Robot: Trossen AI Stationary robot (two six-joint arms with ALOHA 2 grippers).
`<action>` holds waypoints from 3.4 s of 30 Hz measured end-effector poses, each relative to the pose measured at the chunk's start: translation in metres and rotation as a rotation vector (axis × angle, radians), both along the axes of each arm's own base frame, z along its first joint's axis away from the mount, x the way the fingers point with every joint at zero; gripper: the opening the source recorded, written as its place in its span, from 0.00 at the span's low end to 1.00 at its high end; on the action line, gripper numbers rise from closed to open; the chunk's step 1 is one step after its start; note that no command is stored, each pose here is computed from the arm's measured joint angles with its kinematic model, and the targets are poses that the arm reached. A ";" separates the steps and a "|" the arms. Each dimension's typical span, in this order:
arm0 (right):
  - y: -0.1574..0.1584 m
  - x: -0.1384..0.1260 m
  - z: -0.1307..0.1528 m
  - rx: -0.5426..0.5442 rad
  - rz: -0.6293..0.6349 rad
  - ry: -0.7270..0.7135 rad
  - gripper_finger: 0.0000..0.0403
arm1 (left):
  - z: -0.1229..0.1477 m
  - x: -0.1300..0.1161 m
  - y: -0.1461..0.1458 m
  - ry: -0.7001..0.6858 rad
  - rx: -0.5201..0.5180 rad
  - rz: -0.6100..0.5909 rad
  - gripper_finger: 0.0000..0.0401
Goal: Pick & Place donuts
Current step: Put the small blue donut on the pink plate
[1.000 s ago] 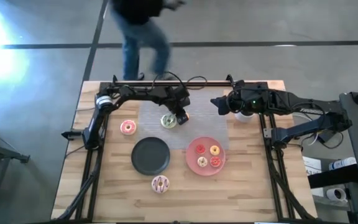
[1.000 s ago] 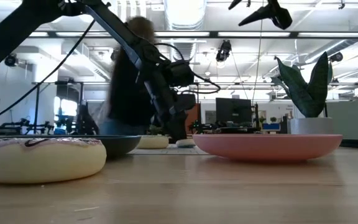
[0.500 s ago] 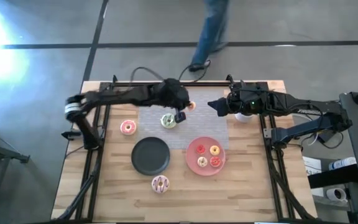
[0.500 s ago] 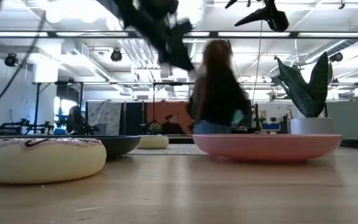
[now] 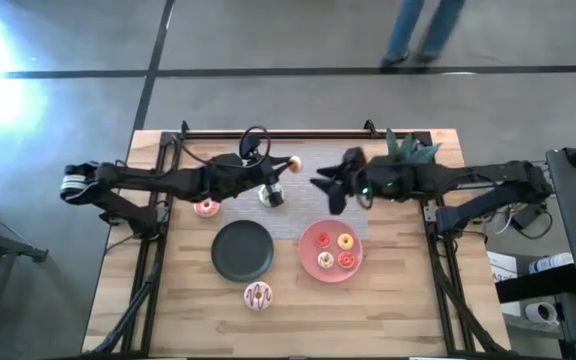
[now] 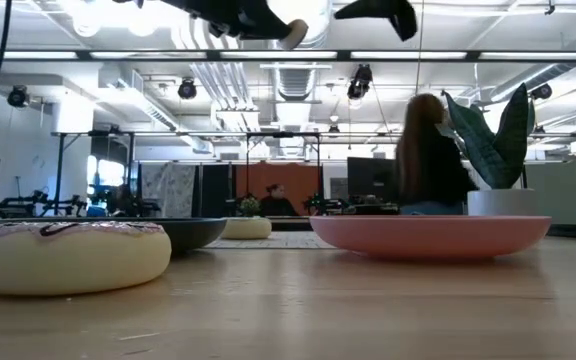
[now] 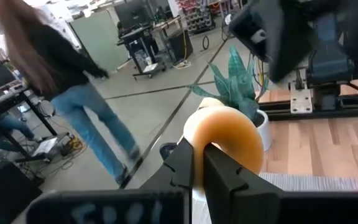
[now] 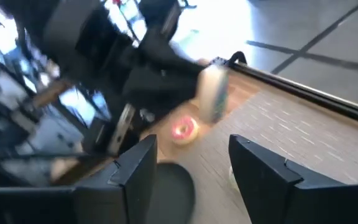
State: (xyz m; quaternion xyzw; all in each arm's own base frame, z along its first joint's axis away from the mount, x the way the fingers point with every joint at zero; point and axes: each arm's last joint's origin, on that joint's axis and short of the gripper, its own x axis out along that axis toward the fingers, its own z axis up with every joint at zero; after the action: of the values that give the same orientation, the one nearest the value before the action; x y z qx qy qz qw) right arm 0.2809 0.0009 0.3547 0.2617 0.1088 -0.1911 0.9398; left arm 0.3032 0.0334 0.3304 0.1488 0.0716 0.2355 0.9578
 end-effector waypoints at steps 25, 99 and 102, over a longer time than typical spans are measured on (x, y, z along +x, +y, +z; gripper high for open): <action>0.001 0.035 -0.013 -0.070 -0.105 0.095 0.48 | -0.009 0.014 -0.021 0.030 -0.017 -0.072 0.00; 0.109 0.107 -0.181 -0.332 0.403 1.103 0.03 | -0.067 -0.114 -0.065 0.180 -0.546 0.029 0.40; 0.108 0.109 -0.187 -0.393 0.347 1.192 0.03 | -0.068 -0.114 -0.066 0.189 -0.543 0.027 0.40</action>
State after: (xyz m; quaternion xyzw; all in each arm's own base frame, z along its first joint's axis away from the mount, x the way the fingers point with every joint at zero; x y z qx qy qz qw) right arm 0.3899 0.1089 0.1675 -0.0873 0.6153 -0.1654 0.7658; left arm 0.1891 -0.0323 0.2629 -0.0930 0.2227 0.2055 0.9484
